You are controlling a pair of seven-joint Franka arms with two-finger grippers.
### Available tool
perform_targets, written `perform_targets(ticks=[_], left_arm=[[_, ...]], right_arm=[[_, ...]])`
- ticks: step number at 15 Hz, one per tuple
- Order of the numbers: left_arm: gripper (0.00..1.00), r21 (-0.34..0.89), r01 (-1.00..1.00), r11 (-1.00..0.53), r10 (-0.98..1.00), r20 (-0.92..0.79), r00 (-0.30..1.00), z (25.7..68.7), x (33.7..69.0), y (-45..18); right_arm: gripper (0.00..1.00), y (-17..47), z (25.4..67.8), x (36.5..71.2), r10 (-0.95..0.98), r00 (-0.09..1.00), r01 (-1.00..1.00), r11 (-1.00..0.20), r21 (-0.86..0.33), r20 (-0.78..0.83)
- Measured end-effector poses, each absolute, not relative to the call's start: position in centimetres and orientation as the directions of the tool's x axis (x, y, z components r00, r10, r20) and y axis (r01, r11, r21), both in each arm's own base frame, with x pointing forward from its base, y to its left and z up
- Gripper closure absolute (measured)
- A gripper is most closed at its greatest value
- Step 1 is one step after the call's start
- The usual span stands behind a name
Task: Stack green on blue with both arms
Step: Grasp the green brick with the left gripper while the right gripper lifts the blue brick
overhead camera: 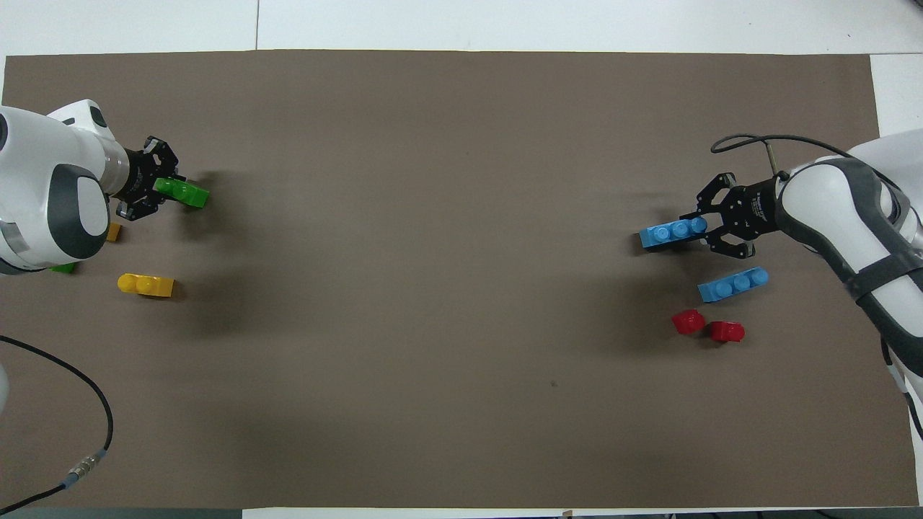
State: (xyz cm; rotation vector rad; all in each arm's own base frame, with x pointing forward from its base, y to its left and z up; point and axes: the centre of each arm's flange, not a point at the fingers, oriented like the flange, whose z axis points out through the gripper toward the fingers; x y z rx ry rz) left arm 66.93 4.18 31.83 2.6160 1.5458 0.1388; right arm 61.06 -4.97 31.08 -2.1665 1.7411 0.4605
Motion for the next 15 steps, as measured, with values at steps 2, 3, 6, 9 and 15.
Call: perform_targets(ticks=[2, 3, 6, 9, 15], left_arm=[[0.66, 0.108, 0.868, -0.484, 0.874, 0.009, 0.486, 33.6, 67.2, 4.0], [0.66, 0.095, 0.867, -0.489, 0.871, 0.0, 0.491, 35.0, 67.3, 3.8], [0.66, 0.069, 0.866, -0.496, 0.867, -0.019, 0.498, 40.0, 66.3, 2.3], [0.66, 0.04, 0.887, -0.46, 0.886, -0.039, 0.462, 44.0, 64.6, -0.1], [0.66, 0.001, 0.947, -0.322, 0.945, -0.053, 0.322, 49.2, 61.6, -6.6]], right_arm=[[0.66, -2.7, 34.0, 62.6, -0.873, 0.203, -0.979, -0.197, -0.062, -0.444], [0.66, -0.8, 35.5, 63.3, -0.874, 0.204, -0.979, -0.192, -0.071, -0.441], [0.66, 7.3, 38.7, 64.2, -0.875, 0.198, -0.98, -0.186, -0.071, -0.441], [0.66, 16.2, 40.1, 63.3, -0.883, 0.163, -0.986, -0.152, -0.062, -0.44], [0.66, 28.5, 39.2, 59.7, -0.896, 0.043, -0.998, -0.021, -0.055, -0.443]])
